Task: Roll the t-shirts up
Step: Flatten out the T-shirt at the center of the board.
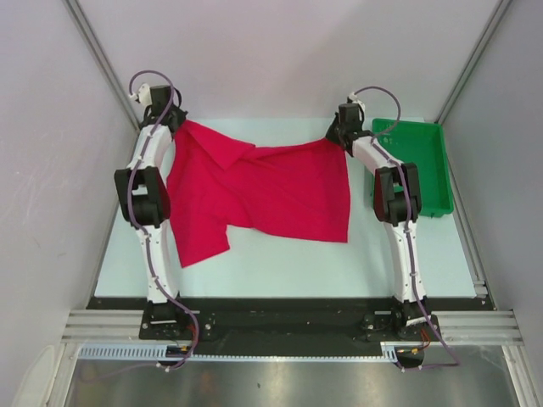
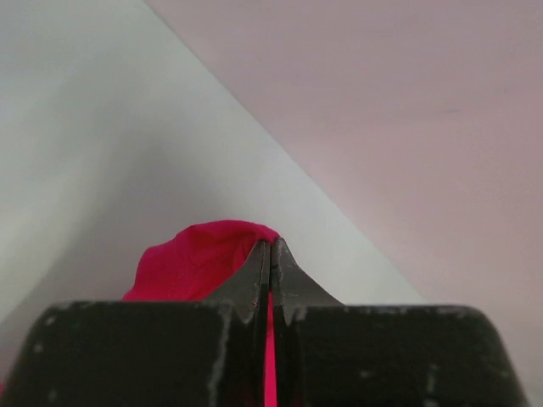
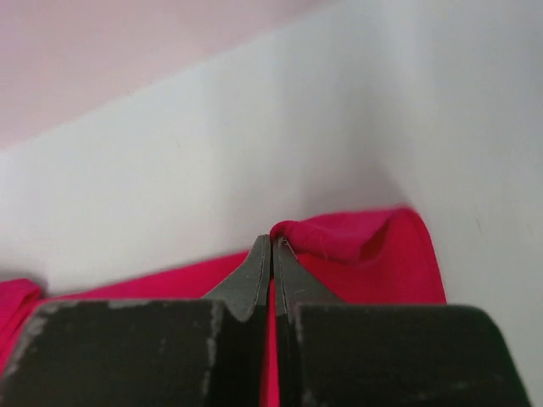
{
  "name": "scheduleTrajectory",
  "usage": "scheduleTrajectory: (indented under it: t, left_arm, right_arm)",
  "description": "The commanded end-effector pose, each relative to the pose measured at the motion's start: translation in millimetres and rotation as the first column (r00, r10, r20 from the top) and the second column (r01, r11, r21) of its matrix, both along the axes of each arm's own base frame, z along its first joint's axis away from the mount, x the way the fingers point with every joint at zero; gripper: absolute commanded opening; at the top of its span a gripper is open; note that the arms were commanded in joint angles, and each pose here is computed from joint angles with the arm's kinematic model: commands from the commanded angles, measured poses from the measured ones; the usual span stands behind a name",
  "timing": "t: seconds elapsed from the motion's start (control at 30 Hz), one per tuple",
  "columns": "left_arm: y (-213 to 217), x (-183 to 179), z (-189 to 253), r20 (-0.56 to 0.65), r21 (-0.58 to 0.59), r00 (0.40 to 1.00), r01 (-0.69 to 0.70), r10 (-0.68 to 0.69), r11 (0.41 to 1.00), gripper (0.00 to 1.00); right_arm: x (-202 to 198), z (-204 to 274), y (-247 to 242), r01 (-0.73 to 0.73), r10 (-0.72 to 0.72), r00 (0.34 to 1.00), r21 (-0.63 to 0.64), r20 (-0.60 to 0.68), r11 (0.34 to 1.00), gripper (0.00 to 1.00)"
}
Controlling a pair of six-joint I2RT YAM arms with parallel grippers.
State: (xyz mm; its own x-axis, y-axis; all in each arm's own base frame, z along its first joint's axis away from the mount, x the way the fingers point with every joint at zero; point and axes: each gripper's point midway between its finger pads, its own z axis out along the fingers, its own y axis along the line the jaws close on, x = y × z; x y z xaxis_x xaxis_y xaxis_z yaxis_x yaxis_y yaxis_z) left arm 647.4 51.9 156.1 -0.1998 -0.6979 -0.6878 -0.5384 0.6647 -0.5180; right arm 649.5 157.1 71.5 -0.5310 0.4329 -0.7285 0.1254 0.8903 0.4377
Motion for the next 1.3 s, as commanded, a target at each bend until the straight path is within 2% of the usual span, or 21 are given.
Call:
scheduleTrajectory:
  t: [0.0,0.03,0.17,0.2,0.23,0.27,0.33,0.37,0.43,0.5,0.53,0.57,0.6,0.67,0.73,0.77,0.8,0.83,0.9,1.03,1.27]
  left_arm:
    - [-1.5,34.3,25.9,0.123,-0.018,0.989,0.081,-0.079,0.997,0.00]
    - [-3.1,39.1,21.0,0.134,-0.024,0.987,0.090,-0.086,0.996,0.00]
    - [-0.6,47.0,7.9,0.136,-0.040,0.987,0.095,-0.089,0.995,0.01]
    - [4.2,48.1,7.2,0.144,-0.046,0.985,0.098,-0.091,0.994,0.07]
    - [5.2,50.0,8.7,0.161,-0.060,0.982,0.106,-0.095,0.993,0.22]
    - [5.4,49.9,9.0,0.165,-0.072,0.981,0.112,-0.099,0.991,0.63]
    - [6.3,44.4,7.5,0.165,-0.101,0.979,0.139,-0.121,0.985,0.82]
    - [5.2,39.5,35.8,0.210,-0.089,0.969,0.152,-0.131,0.984,0.91]
    - [5.7,18.0,26.7,0.163,-0.096,0.981,0.124,-0.107,0.988,0.97]
    - [11.7,-20.8,28.7,0.119,-0.102,0.992,0.058,-0.046,0.993,0.98]
    - [13.2,-37.0,27.1,0.101,-0.125,0.995,0.018,-0.005,0.992,0.99]
    - [15.3,-54.8,20.3,0.070,-0.137,0.997,-0.023,0.033,0.990,0.97]
    - [14.0,-96.2,7.0,0.000,-0.150,0.998,-0.069,0.070,0.986,0.96]
    - [19.7,-139.0,-10.3,-0.066,-0.157,0.985,-0.170,0.162,0.973,0.90]
    - [20.8,-198.3,-31.8,-0.139,-0.134,0.966,-0.235,0.217,0.963,0.83]
    - [22.1,-217.7,-39.4,-0.167,-0.125,0.956,-0.264,0.242,0.956,0.77]
    - [19.6,-251.3,-67.3,-0.245,-0.110,0.934,-0.292,0.259,0.950,0.74]
    - [21.2,-269.3,-56.0,-0.227,-0.102,0.933,-0.309,0.280,0.946,0.72]
    - [20.6,-305.6,-80.7,-0.281,-0.064,0.913,-0.324,0.294,0.944,0.71]
    - [16.8,-342.8,-104.5,-0.332,-0.050,0.897,-0.326,0.292,0.944,0.68]
    - [14.7,-359.3,-123.1,-0.388,-0.029,0.879,-0.313,0.277,0.949,0.69]
  right_arm:
    - [36.8,8.8,-7.4,0.007,-0.005,0.998,-0.034,0.070,0.999,0.00]
    - [50.1,32.8,-5.5,0.007,-0.004,0.991,-0.022,0.132,1.000,0.00]
    - [72.1,28.1,-16.1,0.038,-0.047,0.984,0.057,0.170,0.998,0.03]
    - [77.1,28.3,-19.8,0.044,-0.057,0.980,0.074,0.192,0.996,0.04]
    - [79.8,26.8,-28.9,0.052,-0.068,0.978,0.084,0.198,0.995,0.06]
    - [81.3,29.7,-29.0,0.046,-0.065,0.976,0.096,0.209,0.994,0.11]
    - [80.4,41.7,-25.4,0.009,-0.033,0.974,0.108,0.222,0.994,0.39]
    - [79.4,50.9,-26.7,0.013,-0.034,0.973,0.093,0.227,0.996,0.60]
    - [67.0,84.5,-26.5,0.008,-0.017,0.974,0.044,0.225,0.999,0.72]
    - [46.3,87.6,-26.3,0.034,-0.033,0.987,-0.002,0.157,0.999,0.79]
    - [32.8,131.6,-27.7,0.043,-0.044,0.980,0.011,0.193,0.999,0.79]
    - [13.6,100.3,-28.6,0.053,-0.052,0.994,-0.004,0.099,0.999,0.79]
    - [-2.3,96.6,-27.0,0.055,-0.055,0.997,-0.001,0.056,0.998,0.79]
    - [-41.1,126.0,-12.9,0.043,-0.043,0.997,0.005,0.058,0.999,0.78]
    - [-91.8,81.6,-9.3,0.024,-0.026,0.998,-0.049,-0.056,0.999,0.77]
    - [-111.4,106.7,-11.9,0.052,-0.052,0.998,-0.045,-0.020,0.998,0.76]
    - [-146.2,64.6,-11.8,0.032,-0.039,0.992,-0.067,-0.119,0.997,0.75]
    - [-162.9,58.8,-8.1,0.013,-0.020,0.990,-0.054,-0.142,0.998,0.74]
    - [-196.8,58.3,-7.2,-0.008,-0.002,0.985,-0.059,-0.172,0.998,0.69]
    - [-266.5,13.0,-16.9,-0.055,0.034,0.956,-0.066,-0.291,0.996,0.61]
    - [-310.1,-15.5,-13.9,-0.095,0.091,0.948,-0.001,-0.305,0.995,0.57]
